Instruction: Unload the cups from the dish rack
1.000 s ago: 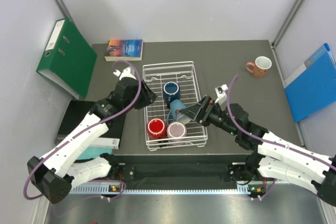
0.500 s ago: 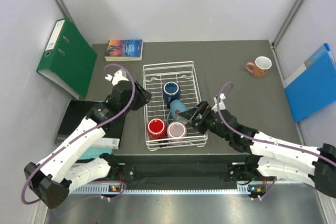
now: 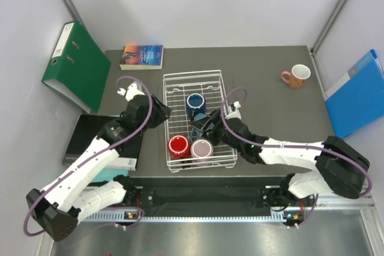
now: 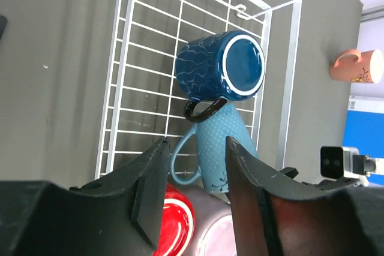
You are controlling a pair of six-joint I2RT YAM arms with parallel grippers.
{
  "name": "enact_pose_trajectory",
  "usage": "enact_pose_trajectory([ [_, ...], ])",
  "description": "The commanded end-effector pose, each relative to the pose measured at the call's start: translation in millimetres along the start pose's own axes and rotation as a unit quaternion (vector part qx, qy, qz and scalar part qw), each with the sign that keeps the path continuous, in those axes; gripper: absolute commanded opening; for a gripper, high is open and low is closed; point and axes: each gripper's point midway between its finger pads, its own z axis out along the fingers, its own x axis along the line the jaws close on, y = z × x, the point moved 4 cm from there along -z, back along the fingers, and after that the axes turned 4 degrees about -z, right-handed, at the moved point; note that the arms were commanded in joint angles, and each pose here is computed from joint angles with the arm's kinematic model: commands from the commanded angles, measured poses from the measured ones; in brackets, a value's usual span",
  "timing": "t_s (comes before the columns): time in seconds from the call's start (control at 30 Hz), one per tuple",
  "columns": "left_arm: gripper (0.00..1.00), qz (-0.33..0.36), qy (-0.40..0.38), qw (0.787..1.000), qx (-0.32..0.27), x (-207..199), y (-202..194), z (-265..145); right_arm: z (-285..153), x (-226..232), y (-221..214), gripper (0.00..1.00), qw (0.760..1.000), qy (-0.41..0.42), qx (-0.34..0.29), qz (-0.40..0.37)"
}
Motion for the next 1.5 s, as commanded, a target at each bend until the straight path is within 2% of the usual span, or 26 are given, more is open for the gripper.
enact_pose_trajectory([
  [0.0,0.47,-0.003,0.002,1.0,-0.011,7,1,-7,7,42,19,0.74,0.998,0.044,-0.051,-0.002],
  [0.13,0.48,-0.006,0.003,1.0,-0.009,10,-1,-8,3,40,29,0.56,0.997,0.019,-0.074,-0.019],
  [0.23,0.48,-0.007,0.004,1.0,-0.008,12,-2,-7,1,34,31,0.5,0.997,-0.006,-0.079,-0.027],
  [0.57,0.47,-0.014,0.002,1.0,0.005,11,-9,0,7,-2,27,0.48,0.992,-0.097,-0.069,-0.045],
  [0.9,0.47,-0.011,0.004,1.0,0.01,14,-11,1,31,-3,22,0.43,0.993,-0.086,-0.055,-0.063],
  [1.0,0.47,-0.007,0.003,1.0,0.01,13,-11,0,34,-2,21,0.26,0.993,-0.081,-0.052,-0.068],
  [1.03,0.47,-0.008,0.002,1.0,0.008,12,-10,0,34,-2,21,0.09,0.993,-0.081,-0.053,-0.069],
  [1.07,0.47,-0.007,0.003,1.0,0.008,13,-10,0,33,-3,21,0.0,0.992,-0.084,-0.051,-0.073],
  [1.27,0.47,-0.009,0.003,1.0,0.01,14,-12,2,11,0,34,0.0,0.987,-0.1,-0.07,-0.109],
  [1.47,0.47,-0.009,-0.002,1.0,0.007,11,-11,7,-37,20,62,0.0,0.975,-0.117,-0.105,-0.156],
])
